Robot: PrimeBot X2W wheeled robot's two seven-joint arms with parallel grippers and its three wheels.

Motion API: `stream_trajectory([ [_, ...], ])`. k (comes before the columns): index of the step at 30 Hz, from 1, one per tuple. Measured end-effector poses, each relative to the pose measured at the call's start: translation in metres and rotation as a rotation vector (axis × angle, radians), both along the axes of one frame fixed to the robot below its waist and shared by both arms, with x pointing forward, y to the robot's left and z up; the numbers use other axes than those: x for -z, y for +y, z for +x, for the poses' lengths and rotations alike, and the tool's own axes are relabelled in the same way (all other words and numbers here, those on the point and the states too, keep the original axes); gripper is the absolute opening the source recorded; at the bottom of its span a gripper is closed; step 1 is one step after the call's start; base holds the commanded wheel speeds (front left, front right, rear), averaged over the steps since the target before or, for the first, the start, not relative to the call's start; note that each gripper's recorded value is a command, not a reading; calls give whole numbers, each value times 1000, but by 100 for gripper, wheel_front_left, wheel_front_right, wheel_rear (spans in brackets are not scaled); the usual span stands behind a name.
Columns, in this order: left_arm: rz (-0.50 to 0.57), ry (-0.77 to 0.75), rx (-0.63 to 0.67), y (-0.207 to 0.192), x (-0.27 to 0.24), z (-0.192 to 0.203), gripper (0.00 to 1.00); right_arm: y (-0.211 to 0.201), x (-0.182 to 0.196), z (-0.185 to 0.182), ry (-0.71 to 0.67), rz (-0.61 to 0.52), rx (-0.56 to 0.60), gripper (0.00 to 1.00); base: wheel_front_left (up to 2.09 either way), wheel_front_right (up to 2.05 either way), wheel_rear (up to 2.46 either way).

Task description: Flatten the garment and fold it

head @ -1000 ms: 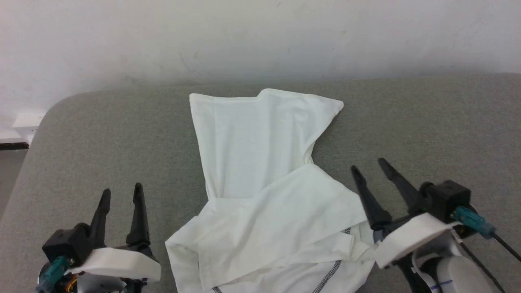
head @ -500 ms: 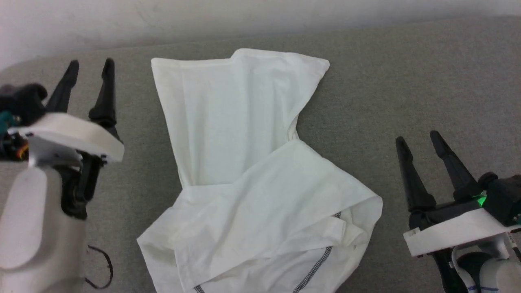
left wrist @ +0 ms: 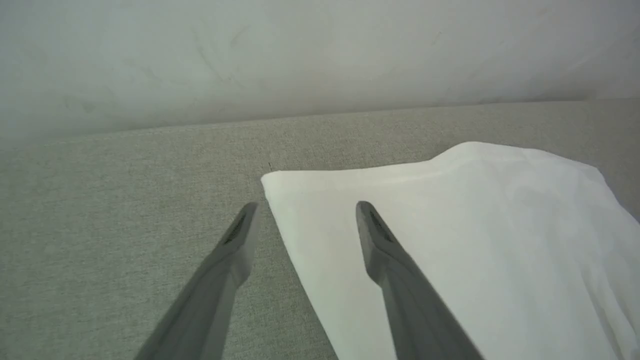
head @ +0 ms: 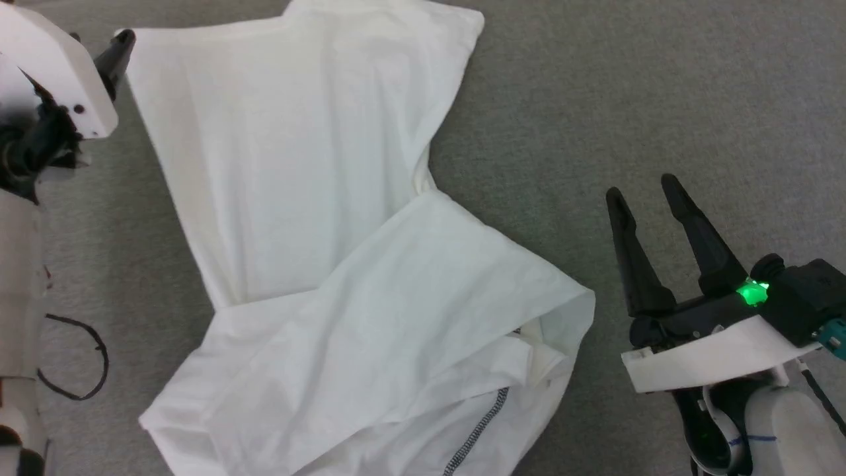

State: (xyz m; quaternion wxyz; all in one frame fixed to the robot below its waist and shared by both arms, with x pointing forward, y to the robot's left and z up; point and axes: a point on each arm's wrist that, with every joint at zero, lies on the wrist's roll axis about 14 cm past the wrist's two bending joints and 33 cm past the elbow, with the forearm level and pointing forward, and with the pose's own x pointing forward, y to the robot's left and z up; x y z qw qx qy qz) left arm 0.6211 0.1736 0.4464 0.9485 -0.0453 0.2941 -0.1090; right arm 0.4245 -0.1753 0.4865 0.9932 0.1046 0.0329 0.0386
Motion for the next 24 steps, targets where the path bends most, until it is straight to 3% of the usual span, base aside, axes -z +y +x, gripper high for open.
stream_trajectory([
  [7, 34, 269, 18, -3, 74, -2, 100, -7, 25, 2, 56, -5, 22, 100, 0, 0, 0],
  [12, 61, 306, 4, -1, 88, 12, 100, -13, 39, 0, 97, -13, 39, 100, 0, 0, 0],
  [13, 62, 319, 8, -3, 91, 13, 56, -15, 41, -1, 105, -15, 44, 100, 0, 0, 0],
  [15, 76, 345, 21, -5, 95, 13, 0, -18, 45, -2, 119, -20, 54, 100, 0, 0, 0],
  [24, 97, 360, 39, -9, 91, 8, 0, -17, 45, 4, 138, 12, 44, 100, 0, 0, 0],
])
